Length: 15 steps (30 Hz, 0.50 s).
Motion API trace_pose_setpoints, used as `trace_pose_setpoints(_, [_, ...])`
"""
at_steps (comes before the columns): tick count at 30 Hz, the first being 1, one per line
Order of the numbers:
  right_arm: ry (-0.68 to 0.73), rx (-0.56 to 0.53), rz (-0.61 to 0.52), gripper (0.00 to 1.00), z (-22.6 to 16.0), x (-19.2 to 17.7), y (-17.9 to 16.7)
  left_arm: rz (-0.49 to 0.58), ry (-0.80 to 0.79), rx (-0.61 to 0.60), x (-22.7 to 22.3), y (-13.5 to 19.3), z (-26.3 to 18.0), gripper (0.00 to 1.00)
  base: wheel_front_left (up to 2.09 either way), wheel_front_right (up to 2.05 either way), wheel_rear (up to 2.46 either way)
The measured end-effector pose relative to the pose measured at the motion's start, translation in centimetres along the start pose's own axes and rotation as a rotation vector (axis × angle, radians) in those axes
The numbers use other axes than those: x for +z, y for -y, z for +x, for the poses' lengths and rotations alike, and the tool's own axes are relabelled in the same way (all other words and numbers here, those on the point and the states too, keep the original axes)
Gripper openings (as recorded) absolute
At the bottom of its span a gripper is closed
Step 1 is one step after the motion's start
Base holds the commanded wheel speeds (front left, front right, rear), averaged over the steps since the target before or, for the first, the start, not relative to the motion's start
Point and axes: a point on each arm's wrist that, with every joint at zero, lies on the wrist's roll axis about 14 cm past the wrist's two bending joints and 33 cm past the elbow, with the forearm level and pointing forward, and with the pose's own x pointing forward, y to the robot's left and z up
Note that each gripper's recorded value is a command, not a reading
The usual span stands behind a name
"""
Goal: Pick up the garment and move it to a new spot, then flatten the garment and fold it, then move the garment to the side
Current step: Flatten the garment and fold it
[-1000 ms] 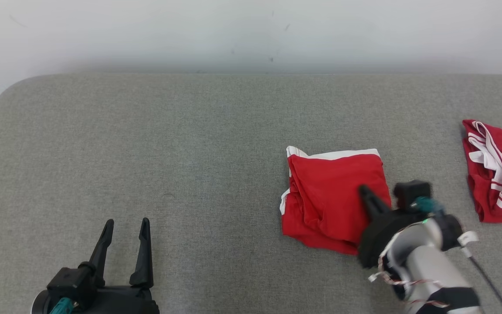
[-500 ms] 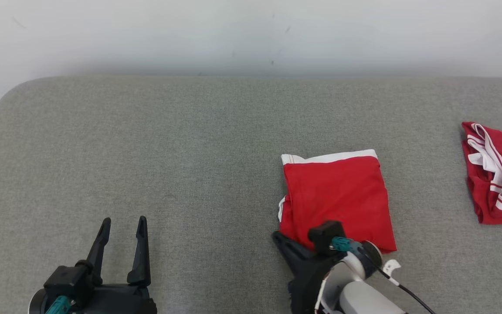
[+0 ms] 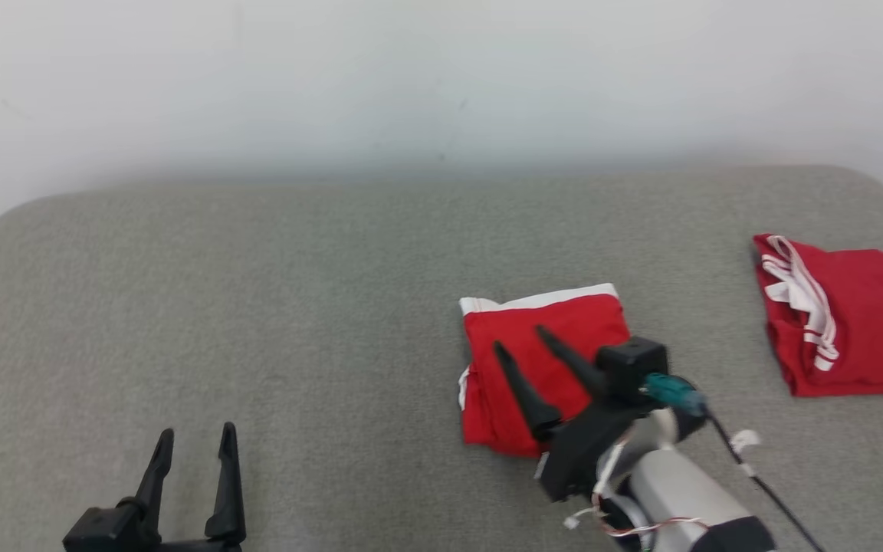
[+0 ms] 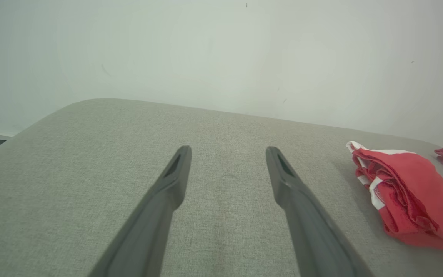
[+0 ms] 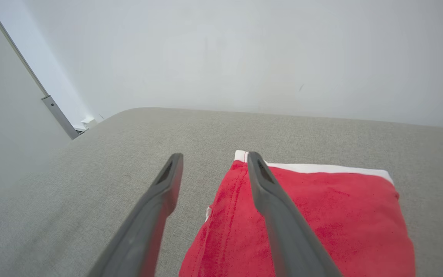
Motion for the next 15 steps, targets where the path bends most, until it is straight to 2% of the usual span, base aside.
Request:
trace_pose_setpoints(8, [0.100, -0.257, -0.098, 1.00, -6.2, 3.3, 9.0, 0.004, 0.022, -0.023, 0.7, 1.1, 0.1, 1.00, 0.00, 0.00, 0.00])
trace_pose_setpoints(15, [0.143, -0.417, -0.071, 1.00, -11.6, 3.2, 12.9, 0.002, 0.039, -0.038, 1.3, 1.6, -0.2, 1.00, 0.00, 0.00, 0.00])
